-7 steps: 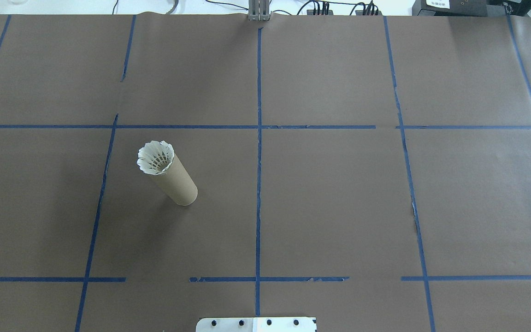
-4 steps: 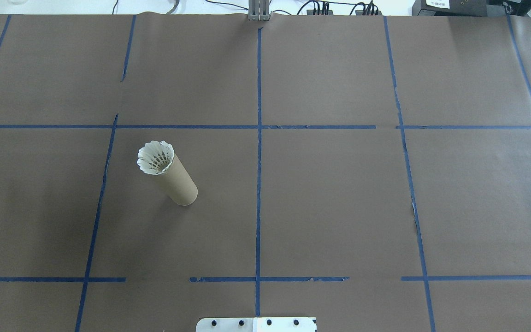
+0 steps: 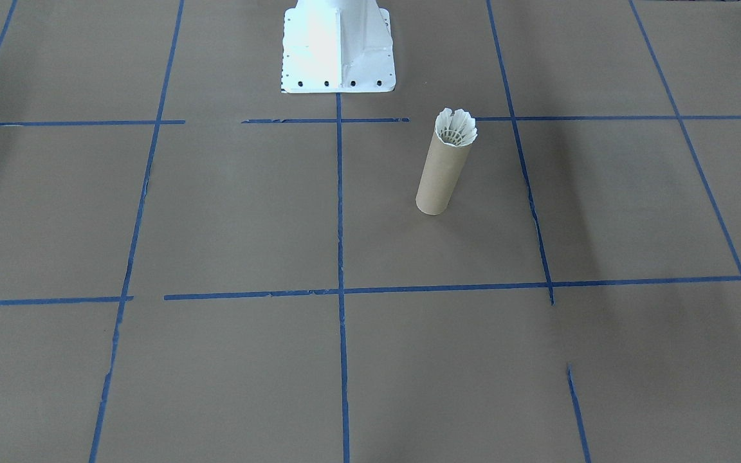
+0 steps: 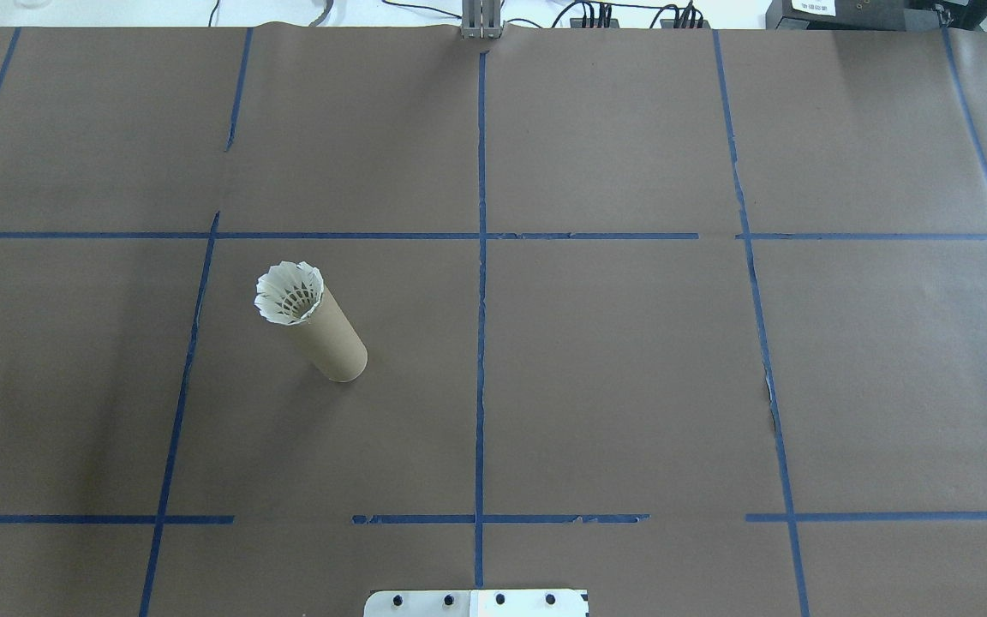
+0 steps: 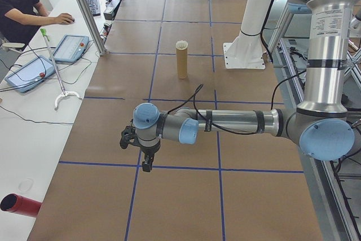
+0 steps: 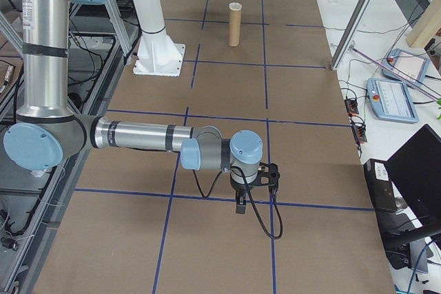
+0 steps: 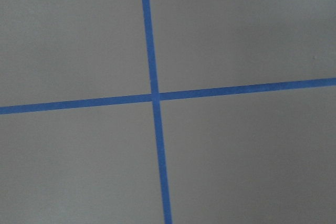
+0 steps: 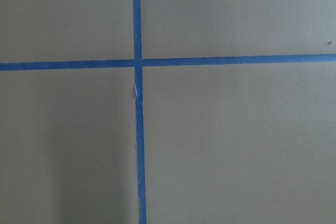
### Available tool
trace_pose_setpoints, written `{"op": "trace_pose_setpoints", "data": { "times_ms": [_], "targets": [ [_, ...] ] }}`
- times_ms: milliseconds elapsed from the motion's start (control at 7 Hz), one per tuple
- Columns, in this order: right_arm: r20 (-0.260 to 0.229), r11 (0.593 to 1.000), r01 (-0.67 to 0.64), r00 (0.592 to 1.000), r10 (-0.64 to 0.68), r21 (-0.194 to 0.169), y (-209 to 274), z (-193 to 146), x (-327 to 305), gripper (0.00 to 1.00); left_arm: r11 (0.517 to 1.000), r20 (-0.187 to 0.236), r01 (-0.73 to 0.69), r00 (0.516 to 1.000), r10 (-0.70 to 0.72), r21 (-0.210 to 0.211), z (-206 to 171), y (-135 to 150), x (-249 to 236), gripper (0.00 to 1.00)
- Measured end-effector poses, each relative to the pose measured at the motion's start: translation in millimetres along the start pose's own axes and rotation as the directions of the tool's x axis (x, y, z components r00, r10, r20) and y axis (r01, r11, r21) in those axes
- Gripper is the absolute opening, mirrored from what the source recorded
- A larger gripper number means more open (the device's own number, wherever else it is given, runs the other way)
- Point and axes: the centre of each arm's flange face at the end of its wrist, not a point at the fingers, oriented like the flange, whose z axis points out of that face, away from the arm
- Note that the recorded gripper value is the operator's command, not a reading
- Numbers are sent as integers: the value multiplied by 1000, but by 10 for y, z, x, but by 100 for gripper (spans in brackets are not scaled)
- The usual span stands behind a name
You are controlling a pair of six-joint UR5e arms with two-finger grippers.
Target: Collect badminton balls into bucket
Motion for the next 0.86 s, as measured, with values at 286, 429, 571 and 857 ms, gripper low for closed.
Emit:
{"op": "trace_pose_setpoints", "data": {
  "times_ms": [286, 429, 571, 857],
  "targets": [
    [0, 1000, 0, 1000, 0, 0, 0, 0, 0, 100, 999, 0, 30, 1000, -30, -29, -11, 97, -71, 100],
    [0, 1000, 0, 1000, 0, 0, 0, 0, 0, 100, 997, -1, 56, 998, -56, -54, -50, 121, -50, 100],
    [0, 1000, 0, 1000, 0, 0, 0, 0, 0, 100, 994, -1, 75, 997, -76, -74, -80, 132, -30, 100],
    [0, 1000, 0, 1000, 0, 0, 0, 0, 0, 100, 992, -1, 88, 996, -89, -87, -99, 128, -17, 100]
  ]
}}
